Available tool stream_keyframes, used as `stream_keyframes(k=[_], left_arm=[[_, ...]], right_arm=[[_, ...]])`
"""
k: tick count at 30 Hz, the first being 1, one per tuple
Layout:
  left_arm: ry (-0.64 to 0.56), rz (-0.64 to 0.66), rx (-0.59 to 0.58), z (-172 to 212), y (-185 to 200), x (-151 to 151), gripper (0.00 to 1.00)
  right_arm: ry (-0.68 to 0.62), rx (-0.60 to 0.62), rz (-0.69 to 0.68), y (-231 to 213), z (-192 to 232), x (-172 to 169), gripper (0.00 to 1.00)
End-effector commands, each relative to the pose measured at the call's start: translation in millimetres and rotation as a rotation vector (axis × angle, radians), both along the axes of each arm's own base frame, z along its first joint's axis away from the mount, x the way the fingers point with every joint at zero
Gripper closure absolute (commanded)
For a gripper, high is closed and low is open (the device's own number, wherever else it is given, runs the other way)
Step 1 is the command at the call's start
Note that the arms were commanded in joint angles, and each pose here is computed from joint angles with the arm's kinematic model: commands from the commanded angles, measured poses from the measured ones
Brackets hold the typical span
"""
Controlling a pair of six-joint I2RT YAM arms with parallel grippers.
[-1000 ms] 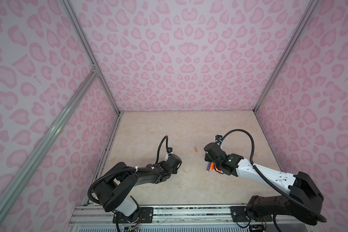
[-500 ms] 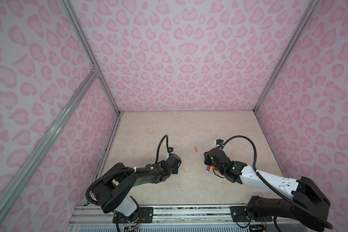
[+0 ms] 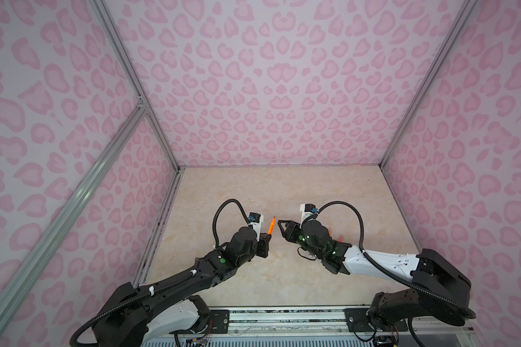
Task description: Insert the pens into the pen caps
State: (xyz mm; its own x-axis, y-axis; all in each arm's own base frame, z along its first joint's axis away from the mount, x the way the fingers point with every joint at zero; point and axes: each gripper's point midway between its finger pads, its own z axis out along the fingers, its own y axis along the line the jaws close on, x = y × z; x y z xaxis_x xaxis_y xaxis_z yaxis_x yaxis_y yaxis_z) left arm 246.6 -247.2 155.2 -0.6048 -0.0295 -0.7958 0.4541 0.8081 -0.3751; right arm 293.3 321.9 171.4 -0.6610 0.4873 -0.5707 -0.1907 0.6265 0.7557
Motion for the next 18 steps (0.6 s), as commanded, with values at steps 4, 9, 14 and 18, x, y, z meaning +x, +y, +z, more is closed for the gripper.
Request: stream_keyframes(k=[4, 9, 14, 18], left_arm=[[-0.032, -0.065, -0.042, 13, -11, -6, 0.97], [-0.044, -0.084, -0.055, 17, -14, -10, 0.97], [-0.064, -0.094, -0.069, 26, -14, -14, 0.97], [-0.071, -0.099, -0.066, 27, -14, -16, 0.97]], right_arm=[[-0.047, 0.076, 0.025, 17, 22, -3, 0.58], [-0.042, 0.069, 0.027, 22, 19, -4, 0.6], [-0.025, 0.063, 0.022, 26, 14, -1, 0.62], [-0.027, 0.068, 0.025, 29, 15, 0, 0.71]])
